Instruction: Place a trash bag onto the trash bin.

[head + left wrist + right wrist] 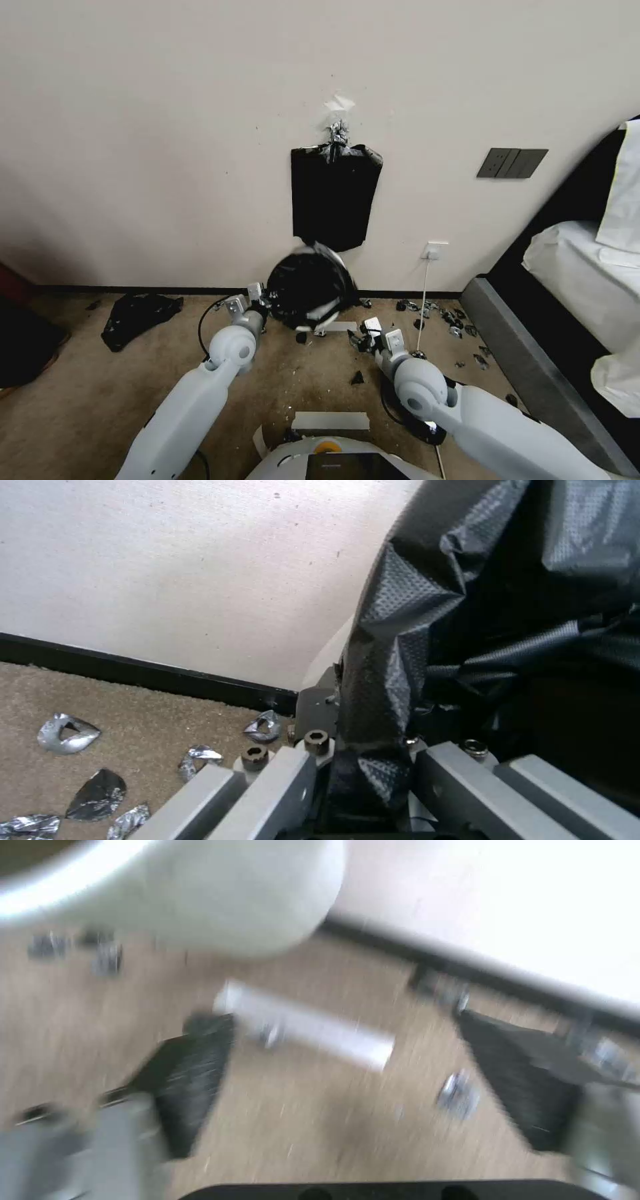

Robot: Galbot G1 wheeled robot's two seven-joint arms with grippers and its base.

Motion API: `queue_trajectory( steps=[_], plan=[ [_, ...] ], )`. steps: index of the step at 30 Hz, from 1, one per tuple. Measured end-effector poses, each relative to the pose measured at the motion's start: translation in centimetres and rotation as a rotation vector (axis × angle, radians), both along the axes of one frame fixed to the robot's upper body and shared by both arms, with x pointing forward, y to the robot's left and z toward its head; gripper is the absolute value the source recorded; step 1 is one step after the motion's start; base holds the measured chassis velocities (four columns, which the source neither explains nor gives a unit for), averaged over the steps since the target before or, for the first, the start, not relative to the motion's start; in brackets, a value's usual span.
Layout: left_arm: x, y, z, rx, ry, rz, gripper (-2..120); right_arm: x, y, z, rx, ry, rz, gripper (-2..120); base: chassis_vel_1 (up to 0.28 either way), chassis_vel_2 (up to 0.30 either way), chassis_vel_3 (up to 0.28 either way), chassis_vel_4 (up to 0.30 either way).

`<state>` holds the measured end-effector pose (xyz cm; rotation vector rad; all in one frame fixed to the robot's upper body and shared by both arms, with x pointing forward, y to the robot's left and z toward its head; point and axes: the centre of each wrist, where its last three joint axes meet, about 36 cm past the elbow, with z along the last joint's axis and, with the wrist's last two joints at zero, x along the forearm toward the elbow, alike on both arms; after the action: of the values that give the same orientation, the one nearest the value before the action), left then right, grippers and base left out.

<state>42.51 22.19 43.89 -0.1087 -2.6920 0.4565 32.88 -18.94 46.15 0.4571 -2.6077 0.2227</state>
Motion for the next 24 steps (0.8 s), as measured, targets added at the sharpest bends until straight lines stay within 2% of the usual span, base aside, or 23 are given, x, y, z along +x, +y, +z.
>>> queue_trajectory(
  steps=[1,4,5,8,9,12,13,16,17,20,24],
  plan=[
    [0.0,0.0,0.0,0.0,0.0,0.0,0,0.0,0.0,0.0,0.0,0.0,0.0,96,0.0,0.0,0.0,0.0],
    [0.0,0.2,-0.3,0.006,0.003,0.004,0,-0.3,-1.2,2.0,0.009,-0.131,0.124,99,0.0,0.0,0.0,0.0],
    [0.0,0.2,-0.3,0.006,0.003,0.004,0,-0.3,-1.2,2.0,0.009,-0.131,0.124,99,0.0,0.0,0.0,0.0],
    [0.0,0.3,-0.3,0.007,0.002,0.004,0,-1.1,-1.8,3.0,-0.022,-0.196,0.285,100,0.0,0.0,0.0,0.0],
    [0.0,0.3,-0.3,0.007,0.002,0.004,0,-1.1,-1.8,3.0,-0.022,-0.196,0.285,100,0.0,0.0,0.0,0.0],
    [-0.3,0.1,-0.1,0.005,-0.004,-0.002,0,0.1,-2.7,2.4,-0.107,-0.32,0.462,100,0.0,0.0,0.0,0.0],
    [-0.3,0.1,-0.1,0.005,-0.004,-0.002,0,0.1,-2.7,2.4,-0.107,-0.32,0.462,100,0.0,0.0,0.0,0.0],
    [-0.8,-0.2,0.1,0.002,-0.005,-0.016,0,2.2,-3.8,1.9,-0.207,-0.443,0.605,100,0.0,0.0,0.0,0.0],
    [-0.8,-0.2,0.1,0.002,-0.005,-0.016,0,2.2,-3.8,1.9,-0.207,-0.443,0.605,100,0.0,0.0,0.0,0.0],
    [-1.2,-0.5,0.0,0.004,-0.002,-0.028,0,3.7,-4.7,2.1,-0.269,-0.481,0.713,100,0.0,0.0,0.0,0.0],
    [-1.3,-0.6,0.0,0.006,-0.001,-0.034,0,4.6,-5.3,2.1,-0.307,-0.51,0.756,100,0.0,0.0,0.0,0.0]
  ],
)
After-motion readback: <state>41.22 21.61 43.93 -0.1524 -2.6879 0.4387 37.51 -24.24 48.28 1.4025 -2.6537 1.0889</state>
